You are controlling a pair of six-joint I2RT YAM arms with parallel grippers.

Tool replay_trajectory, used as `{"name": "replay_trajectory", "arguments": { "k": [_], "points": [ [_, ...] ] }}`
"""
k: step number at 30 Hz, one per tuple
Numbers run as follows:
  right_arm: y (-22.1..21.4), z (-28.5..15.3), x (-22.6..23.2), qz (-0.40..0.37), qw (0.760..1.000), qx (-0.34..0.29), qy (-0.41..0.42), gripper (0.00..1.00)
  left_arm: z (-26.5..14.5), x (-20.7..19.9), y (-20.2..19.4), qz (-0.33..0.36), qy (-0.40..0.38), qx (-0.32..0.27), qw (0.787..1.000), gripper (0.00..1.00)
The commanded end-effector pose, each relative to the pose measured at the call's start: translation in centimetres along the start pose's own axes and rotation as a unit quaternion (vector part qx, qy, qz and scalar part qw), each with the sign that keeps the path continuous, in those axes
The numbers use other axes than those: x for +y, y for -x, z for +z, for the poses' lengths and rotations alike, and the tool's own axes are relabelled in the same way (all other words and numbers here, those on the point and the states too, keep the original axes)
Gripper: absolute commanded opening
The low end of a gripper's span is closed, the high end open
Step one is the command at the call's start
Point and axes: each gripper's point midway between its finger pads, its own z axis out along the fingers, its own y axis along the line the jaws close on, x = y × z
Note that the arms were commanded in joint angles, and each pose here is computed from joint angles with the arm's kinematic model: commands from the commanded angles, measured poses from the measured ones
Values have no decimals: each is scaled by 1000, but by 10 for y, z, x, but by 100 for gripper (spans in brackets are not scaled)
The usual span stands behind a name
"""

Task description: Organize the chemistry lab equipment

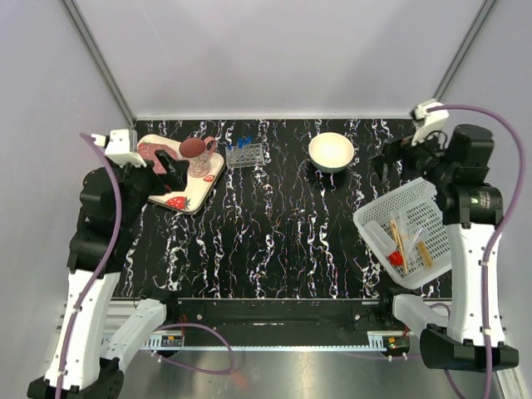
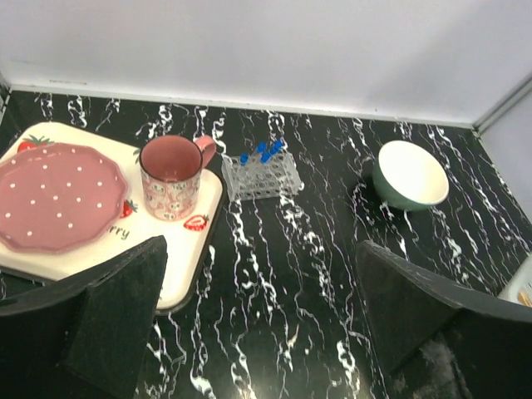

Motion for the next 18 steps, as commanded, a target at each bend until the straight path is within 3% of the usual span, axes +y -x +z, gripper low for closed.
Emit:
{"name": "replay_trajectory", "arguments": {
  "k": [1,7,18],
  "points": [
    [18,-35,-29,105,986,-20,-128,100,-31,-9,-11,-9,-23,31,999,99],
    [40,-77,-61,133,953,-67,-264,100,-53,-17,-9,-29,-38,33,998,99],
    [38,-107,-57,129,939,-99,-303,100,-59,-26,-6,-60,-54,32,996,99]
  ]
}}
